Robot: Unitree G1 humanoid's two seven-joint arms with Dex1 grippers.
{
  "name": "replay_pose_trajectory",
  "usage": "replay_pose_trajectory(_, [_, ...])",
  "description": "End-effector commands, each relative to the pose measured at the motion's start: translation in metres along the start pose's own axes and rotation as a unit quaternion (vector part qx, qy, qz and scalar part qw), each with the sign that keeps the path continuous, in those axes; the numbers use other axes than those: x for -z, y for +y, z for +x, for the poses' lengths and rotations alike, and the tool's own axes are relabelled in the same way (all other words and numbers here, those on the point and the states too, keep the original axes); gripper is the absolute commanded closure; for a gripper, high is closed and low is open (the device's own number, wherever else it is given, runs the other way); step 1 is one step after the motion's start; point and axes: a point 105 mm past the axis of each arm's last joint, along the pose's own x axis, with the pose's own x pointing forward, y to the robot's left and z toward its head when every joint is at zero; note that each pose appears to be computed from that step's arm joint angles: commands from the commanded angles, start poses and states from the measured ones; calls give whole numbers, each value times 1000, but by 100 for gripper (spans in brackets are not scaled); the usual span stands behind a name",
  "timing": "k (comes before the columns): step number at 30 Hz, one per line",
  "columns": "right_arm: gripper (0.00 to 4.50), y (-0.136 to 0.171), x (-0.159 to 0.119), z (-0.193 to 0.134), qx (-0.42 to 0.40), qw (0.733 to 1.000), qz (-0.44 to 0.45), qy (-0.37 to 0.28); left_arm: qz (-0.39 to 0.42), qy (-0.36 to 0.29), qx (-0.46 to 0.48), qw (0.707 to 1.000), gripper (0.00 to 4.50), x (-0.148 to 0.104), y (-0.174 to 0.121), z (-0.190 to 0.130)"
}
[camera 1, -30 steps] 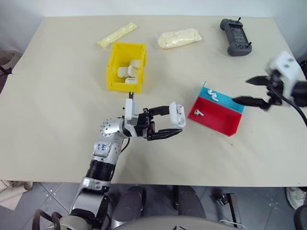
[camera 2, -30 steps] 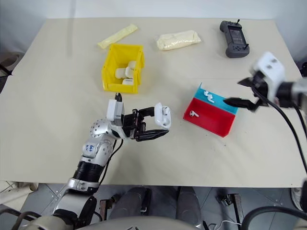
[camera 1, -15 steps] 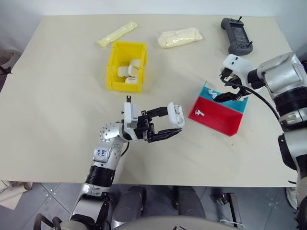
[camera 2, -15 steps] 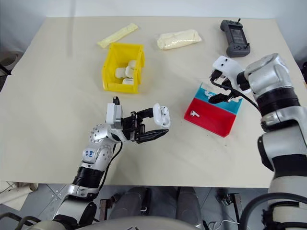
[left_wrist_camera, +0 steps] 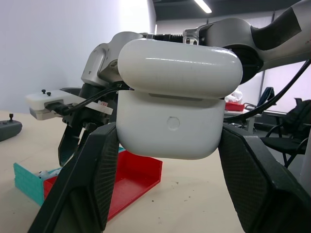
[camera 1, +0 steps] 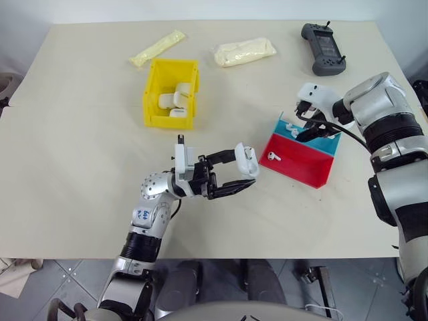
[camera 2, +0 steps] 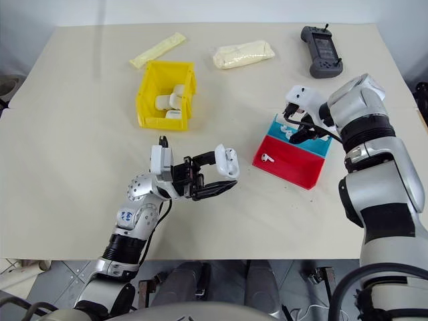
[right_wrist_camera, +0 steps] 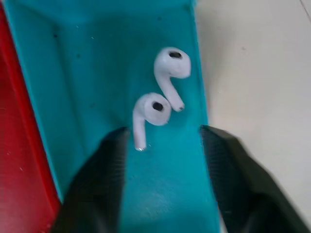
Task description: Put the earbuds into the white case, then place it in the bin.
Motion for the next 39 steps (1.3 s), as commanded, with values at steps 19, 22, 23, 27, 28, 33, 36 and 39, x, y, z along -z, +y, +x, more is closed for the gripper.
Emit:
replay_pose_trajectory(19, [402, 4, -8, 9, 7, 1000, -12, 10, 23, -10, 3, 1000, 175, -7, -3, 2])
replay_pose_trajectory(22, [447, 4, -8, 9, 8, 1000, -13, 12, 24, -11, 3, 1000, 175, -8, -2, 2])
replay_pose_trajectory(23, [447, 3, -7, 9, 8, 1000, -13, 13, 24, -11, 3, 1000, 175, -8, -2, 2])
replay_pose_trajectory(27, [447, 2, -6, 6, 10, 1000, -13, 13, 24, -11, 3, 1000, 175, -8, -1, 3])
replay_pose_trajectory(28, [447, 1, -6, 6, 11, 1000, -13, 13, 24, -11, 3, 1000, 175, -8, -1, 3])
replay_pose_trajectory(33, [447, -1, -3, 2, 11, 1000, -12, 12, 22, -12, 3, 1000, 175, -7, -2, 3])
replay_pose_trajectory(36, [447, 0, -1, 1, 1, 1000, -15, 15, 23, -12, 3, 1000, 175, -7, -2, 3])
replay_pose_trajectory(39, [423, 6, 0, 2, -24, 999, -22, 13, 23, -12, 3, 1000, 175, -7, -2, 3])
